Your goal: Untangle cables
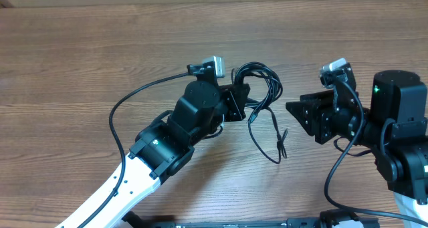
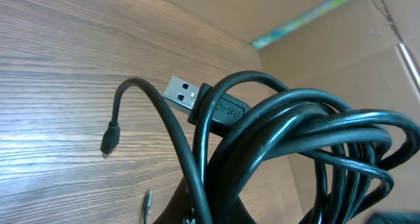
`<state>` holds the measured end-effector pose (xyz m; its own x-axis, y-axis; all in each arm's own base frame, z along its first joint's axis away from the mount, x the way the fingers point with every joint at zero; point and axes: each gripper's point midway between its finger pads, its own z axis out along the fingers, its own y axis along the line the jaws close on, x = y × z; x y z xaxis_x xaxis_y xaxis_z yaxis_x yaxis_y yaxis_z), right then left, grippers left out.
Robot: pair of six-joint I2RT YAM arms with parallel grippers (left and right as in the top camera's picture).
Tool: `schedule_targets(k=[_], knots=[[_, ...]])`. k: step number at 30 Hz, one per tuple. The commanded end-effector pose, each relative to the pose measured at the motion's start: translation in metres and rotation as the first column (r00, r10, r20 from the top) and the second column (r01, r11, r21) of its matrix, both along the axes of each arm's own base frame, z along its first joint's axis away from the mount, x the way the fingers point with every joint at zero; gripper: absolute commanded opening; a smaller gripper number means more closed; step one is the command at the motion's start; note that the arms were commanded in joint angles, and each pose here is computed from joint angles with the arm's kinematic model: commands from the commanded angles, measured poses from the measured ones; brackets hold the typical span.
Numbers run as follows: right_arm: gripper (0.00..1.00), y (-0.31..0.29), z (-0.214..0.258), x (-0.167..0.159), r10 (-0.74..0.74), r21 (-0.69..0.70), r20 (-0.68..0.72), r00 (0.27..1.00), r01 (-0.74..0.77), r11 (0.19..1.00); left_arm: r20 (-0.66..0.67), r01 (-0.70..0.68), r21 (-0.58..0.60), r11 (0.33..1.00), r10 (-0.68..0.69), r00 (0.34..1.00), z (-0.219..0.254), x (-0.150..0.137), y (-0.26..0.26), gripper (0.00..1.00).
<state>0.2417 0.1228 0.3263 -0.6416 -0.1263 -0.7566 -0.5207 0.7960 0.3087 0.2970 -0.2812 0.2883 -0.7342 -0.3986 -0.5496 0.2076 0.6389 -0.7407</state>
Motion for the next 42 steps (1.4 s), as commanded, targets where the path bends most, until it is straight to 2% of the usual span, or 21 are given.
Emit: schedule_targets(k=[1,5,22,33,42], knots=[[0.39,-0.004,-0.002,0.007,-0.029,-0.012,-0.002,1.0,0.029,1.0,0.002,0.073,-0.057,0.996,-0.073,0.997,0.014,-0.01,-0.01,0.04],[0.38,-0.011,-0.009,0.018,-0.097,-0.026,-0.034,0.995,0.096,0.995,-0.018,0.093,-0.079,0.993,-0.095,0.995,0.014,-0.014,-0.014,0.04],[0.35,-0.01,-0.008,0.022,-0.111,-0.01,-0.041,0.993,0.111,0.994,-0.022,0.099,-0.114,0.989,-0.102,0.995,0.02,-0.016,-0.018,0.04],[0.35,-0.01,-0.007,0.024,-0.116,-0.004,-0.037,0.993,0.116,0.993,-0.022,0.144,-0.158,0.977,-0.149,0.989,0.028,-0.032,-0.036,0.04],[0.35,-0.022,-0.012,0.029,-0.195,-0.044,-0.041,0.98,0.193,0.98,-0.022,0.152,-0.157,0.976,-0.158,0.987,0.027,-0.035,-0.038,0.04]])
